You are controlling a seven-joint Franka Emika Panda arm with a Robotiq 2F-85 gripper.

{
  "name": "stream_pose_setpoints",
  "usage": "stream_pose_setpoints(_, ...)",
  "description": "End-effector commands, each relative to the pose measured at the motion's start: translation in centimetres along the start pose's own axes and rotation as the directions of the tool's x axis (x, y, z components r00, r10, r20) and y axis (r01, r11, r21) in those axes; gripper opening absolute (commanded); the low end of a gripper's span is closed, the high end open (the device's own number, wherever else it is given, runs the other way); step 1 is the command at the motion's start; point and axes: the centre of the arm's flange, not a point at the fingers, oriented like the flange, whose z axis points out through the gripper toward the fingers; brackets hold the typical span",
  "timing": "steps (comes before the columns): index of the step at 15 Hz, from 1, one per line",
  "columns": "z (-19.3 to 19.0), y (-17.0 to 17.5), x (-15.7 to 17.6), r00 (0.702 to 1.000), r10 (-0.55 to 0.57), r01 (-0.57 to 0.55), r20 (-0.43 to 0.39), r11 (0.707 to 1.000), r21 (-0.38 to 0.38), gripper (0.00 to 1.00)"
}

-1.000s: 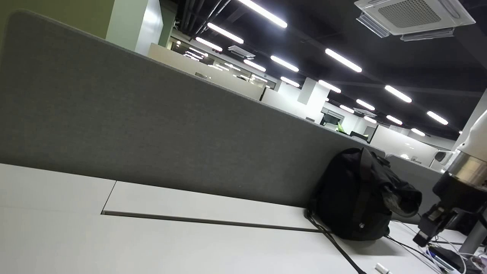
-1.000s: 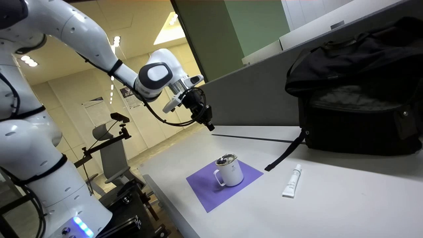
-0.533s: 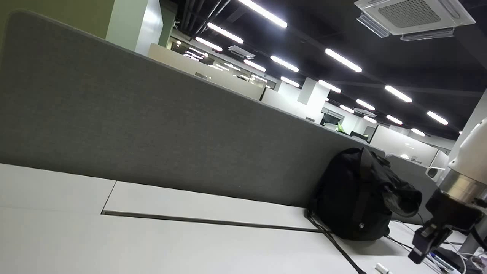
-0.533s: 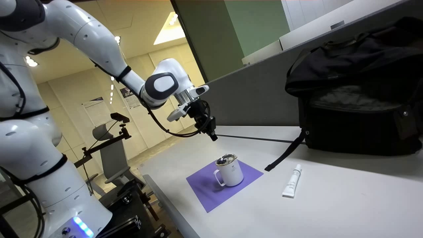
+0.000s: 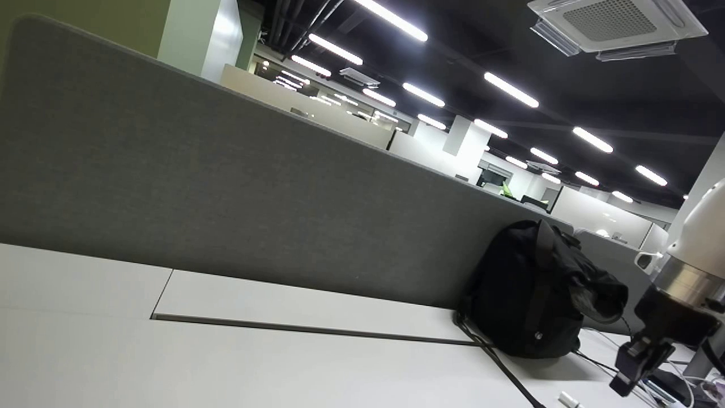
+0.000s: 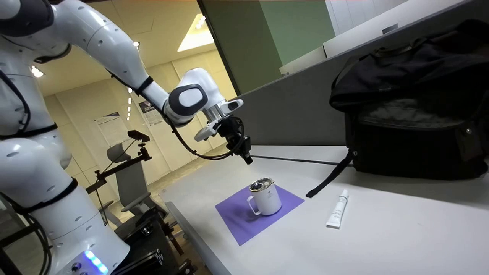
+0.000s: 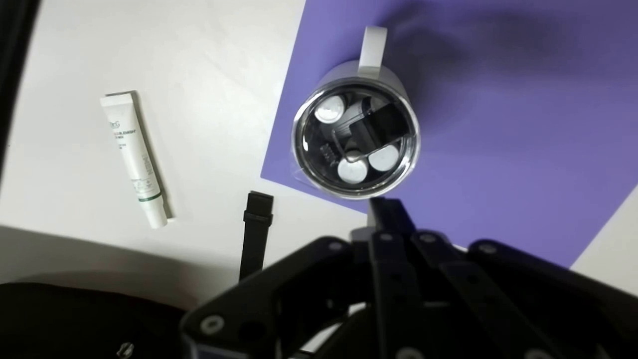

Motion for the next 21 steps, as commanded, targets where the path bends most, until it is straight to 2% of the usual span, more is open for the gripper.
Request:
stream_pose_setpoints(1, 0.0, 0.0, 0.0, 1.0, 0.0, 0.0, 0.0, 1.0, 0.0, 0.01)
stream_pose_setpoints(8, 0.0, 0.0, 0.0, 1.0, 0.0, 0.0, 0.0, 1.0, 0.0, 0.0)
stream_pose_setpoints(13, 2.3, 0.4, 0.2, 1.0, 0.007, -0.007, -0.018, 1.0, -0.004, 0.0)
stream_pose_setpoints(21, 5.4, 0.5, -0.2, 0.999, 0.034, -0.035, 0.04, 0.999, 0.014, 0.0)
